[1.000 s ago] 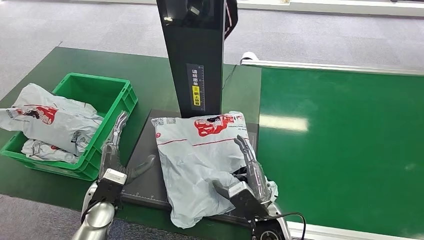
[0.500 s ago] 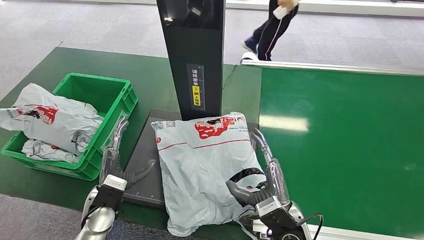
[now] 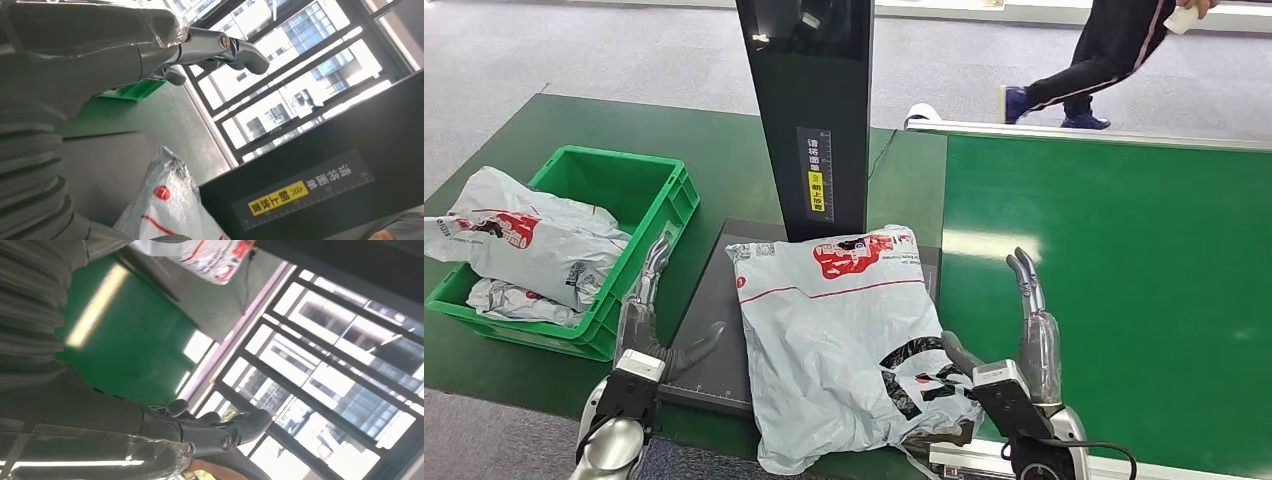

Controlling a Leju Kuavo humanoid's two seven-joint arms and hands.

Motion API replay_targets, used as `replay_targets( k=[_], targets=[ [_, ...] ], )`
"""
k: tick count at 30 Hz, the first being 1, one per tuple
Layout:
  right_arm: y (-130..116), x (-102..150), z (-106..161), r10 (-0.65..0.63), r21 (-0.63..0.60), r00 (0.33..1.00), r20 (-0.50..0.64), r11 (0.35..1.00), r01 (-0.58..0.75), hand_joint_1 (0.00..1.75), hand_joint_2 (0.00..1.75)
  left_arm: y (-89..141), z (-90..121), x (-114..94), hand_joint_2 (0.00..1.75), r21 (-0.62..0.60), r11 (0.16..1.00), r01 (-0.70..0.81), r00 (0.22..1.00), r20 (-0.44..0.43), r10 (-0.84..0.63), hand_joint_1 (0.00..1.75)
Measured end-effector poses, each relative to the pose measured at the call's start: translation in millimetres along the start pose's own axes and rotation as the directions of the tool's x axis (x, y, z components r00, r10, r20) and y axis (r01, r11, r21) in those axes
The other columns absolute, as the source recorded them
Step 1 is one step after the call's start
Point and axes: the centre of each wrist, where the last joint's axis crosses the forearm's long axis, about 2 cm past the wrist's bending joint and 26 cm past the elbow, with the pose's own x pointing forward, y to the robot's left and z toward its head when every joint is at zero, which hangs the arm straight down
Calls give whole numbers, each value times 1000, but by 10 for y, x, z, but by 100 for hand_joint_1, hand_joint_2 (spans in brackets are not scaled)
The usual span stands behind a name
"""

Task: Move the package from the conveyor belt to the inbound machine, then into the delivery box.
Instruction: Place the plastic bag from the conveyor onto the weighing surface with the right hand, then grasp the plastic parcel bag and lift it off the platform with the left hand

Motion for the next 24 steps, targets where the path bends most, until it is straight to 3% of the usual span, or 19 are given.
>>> replay_targets(
  k=[14, 24],
  targets=[
    [27, -216, 229, -7, -15, 988, -152, 1000, 5, 0, 175, -98, 134, 22, 175, -87, 993, -75, 996, -47, 71, 0],
    [106, -303, 341, -33, -22, 975, -219, 999, 29, 0, 175, -344, 236, 139, 175, -210, 965, -159, 987, -58, 150, 0]
  ],
)
